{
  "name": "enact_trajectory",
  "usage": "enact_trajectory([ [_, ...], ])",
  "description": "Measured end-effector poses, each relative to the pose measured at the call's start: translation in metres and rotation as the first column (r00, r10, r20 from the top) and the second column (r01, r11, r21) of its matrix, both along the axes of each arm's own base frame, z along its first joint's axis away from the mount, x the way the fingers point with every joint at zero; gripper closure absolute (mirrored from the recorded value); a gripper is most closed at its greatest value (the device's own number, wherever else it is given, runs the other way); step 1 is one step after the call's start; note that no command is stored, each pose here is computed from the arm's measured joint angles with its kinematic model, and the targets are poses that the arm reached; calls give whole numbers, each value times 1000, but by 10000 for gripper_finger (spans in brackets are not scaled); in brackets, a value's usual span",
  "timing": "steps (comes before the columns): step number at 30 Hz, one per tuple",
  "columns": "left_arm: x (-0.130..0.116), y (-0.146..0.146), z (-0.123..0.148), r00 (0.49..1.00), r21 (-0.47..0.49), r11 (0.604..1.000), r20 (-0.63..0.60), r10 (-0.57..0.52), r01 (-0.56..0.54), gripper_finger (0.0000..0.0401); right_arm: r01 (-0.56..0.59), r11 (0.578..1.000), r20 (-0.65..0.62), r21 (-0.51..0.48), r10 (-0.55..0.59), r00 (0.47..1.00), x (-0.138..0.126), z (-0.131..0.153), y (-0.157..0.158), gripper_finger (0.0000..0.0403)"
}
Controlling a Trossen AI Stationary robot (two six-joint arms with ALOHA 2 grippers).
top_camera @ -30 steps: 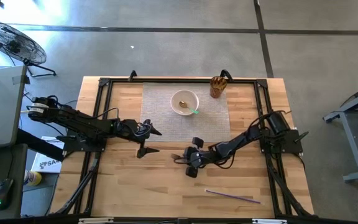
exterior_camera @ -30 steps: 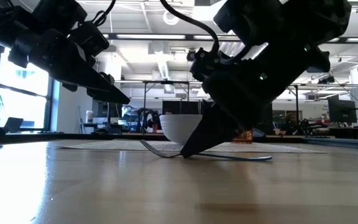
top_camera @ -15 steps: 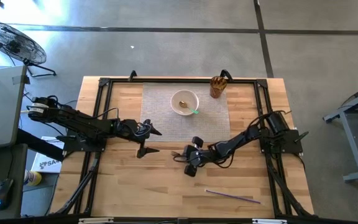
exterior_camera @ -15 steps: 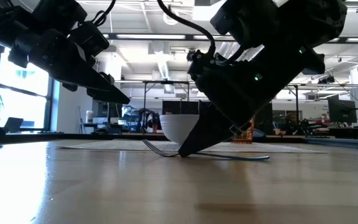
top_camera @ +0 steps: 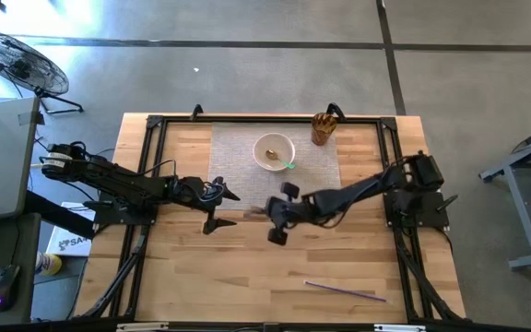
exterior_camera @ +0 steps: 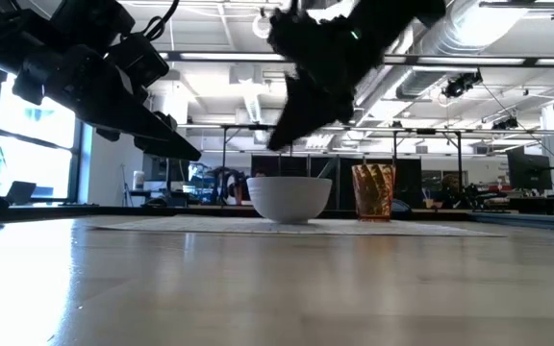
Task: Pick & Place Utensil
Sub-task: Put the blue fork into the white bowl on the gray mat
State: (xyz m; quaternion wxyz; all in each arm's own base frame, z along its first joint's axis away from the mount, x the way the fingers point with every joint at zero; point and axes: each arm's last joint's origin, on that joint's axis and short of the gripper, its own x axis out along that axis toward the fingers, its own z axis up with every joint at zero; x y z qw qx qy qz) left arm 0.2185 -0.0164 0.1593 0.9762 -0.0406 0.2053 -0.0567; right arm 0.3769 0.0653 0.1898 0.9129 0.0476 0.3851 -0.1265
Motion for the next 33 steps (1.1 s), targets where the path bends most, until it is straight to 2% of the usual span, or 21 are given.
enact_trajectory([
  [4,0,0,0,1000,0,1000,0,0,0,2,7,998,-48,-58,-9,999,10,28,-23,396],
  [7,0,0,0,1000,0,1000,-1,0,0,2,15,995,-93,-97,-24,995,13,38,-46,397],
  [12,0,0,0,1000,0,1000,0,0,0,2,91,990,-117,-107,-103,988,14,49,-92,394],
  [15,0,0,0,1000,0,1000,-1,0,0,2,121,989,-118,-87,-131,984,12,49,-121,394],
  [19,0,0,0,1000,0,1000,0,0,0,2,156,988,-138,-3,-155,978,3,47,-157,397],
  [22,0,0,0,1000,0,1000,0,0,0,2,206,979,-157,7,-202,967,-4,46,-178,396],
  [26,0,0,0,1000,0,1000,0,0,0,2,245,969,-175,31,-236,956,-11,43,-198,395],
  [29,0,0,0,1000,0,1000,0,0,0,2,241,968,-194,71,-224,955,-11,35,-207,397],
  [33,0,0,0,1000,0,1000,0,0,0,2,235,969,-216,75,-214,953,-10,24,-214,395],
])
